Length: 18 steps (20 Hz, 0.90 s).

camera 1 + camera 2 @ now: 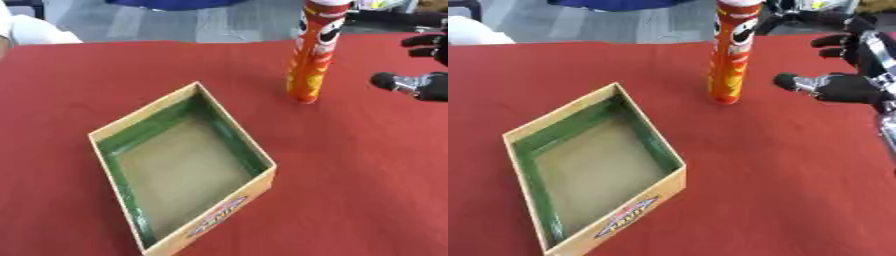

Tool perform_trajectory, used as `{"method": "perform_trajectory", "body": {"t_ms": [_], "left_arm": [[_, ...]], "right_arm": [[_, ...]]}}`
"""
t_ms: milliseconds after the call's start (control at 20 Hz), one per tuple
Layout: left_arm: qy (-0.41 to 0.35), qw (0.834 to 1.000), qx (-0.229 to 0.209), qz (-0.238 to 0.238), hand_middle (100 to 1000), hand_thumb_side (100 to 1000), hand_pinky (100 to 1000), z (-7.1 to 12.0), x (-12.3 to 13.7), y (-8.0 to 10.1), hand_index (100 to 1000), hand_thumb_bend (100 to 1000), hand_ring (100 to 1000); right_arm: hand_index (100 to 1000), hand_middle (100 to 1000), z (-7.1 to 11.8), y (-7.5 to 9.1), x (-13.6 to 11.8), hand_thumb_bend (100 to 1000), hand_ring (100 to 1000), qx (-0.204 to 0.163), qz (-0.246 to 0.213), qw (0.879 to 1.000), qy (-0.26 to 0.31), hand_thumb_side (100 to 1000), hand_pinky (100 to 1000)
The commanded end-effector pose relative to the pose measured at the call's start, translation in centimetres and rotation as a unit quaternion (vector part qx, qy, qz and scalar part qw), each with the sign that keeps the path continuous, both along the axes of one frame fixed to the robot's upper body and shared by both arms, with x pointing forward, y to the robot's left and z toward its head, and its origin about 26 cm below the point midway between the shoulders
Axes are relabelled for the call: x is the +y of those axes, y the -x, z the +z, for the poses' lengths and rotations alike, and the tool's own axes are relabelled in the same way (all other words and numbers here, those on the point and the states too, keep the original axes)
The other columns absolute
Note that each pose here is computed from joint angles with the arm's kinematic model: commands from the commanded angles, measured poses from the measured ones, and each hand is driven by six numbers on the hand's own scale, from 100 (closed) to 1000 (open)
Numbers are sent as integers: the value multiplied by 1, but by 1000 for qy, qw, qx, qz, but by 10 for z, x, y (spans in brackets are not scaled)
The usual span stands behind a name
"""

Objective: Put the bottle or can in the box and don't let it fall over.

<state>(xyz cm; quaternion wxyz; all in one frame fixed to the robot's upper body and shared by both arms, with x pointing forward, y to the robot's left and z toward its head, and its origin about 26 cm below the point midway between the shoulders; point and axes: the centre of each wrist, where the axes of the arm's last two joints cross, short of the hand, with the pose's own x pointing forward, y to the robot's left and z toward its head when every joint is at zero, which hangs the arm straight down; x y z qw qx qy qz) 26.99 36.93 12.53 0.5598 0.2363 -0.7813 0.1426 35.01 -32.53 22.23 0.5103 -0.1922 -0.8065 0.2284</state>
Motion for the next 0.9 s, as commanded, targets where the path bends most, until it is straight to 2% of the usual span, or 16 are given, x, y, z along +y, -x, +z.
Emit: {"method": "perform_trajectory", "body": {"t_ms": [50, 900], "left_arm": [[-11, 1000, -8, -3, 769, 776, 731, 8, 3, 0, 800, 459, 844], [-7, 1000, -3, -8, 770, 776, 730, 5, 1, -1, 800, 459, 844]], "right_arm": [[896, 916, 10, -4, 0, 817, 800, -5, 0, 1000, 16, 263, 806], [922, 947, -7, -36, 26, 808, 825, 19, 21, 999, -28, 252, 805]]}}
